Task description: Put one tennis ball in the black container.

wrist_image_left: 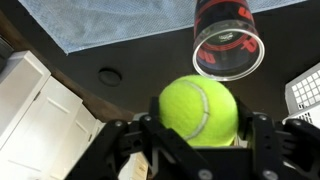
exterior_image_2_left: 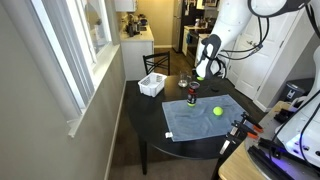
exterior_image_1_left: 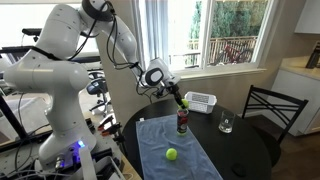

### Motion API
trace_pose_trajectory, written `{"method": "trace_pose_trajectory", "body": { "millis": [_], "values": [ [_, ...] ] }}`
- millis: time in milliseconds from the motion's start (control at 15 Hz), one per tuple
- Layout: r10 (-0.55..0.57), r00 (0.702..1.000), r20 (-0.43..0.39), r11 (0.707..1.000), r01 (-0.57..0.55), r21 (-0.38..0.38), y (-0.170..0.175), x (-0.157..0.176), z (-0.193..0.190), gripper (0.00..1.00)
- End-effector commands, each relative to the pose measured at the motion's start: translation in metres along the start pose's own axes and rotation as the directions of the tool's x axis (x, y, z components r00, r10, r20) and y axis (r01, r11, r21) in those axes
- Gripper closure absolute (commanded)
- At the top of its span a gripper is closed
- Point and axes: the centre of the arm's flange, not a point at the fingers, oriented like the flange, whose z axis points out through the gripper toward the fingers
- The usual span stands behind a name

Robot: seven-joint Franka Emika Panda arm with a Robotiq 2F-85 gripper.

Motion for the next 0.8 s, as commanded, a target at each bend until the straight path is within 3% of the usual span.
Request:
{"method": "trace_pose_trajectory", "body": {
  "millis": [0,733],
  "values": [
    [0.015,1.000,0.024,0.999,-0.016,0.030,-0.022,0.009,0.021,0.57],
    [-0.010,0.995,0.097,0.997,0.003,0.077,-0.048,-0.009,0.039,0.57]
  ]
}}
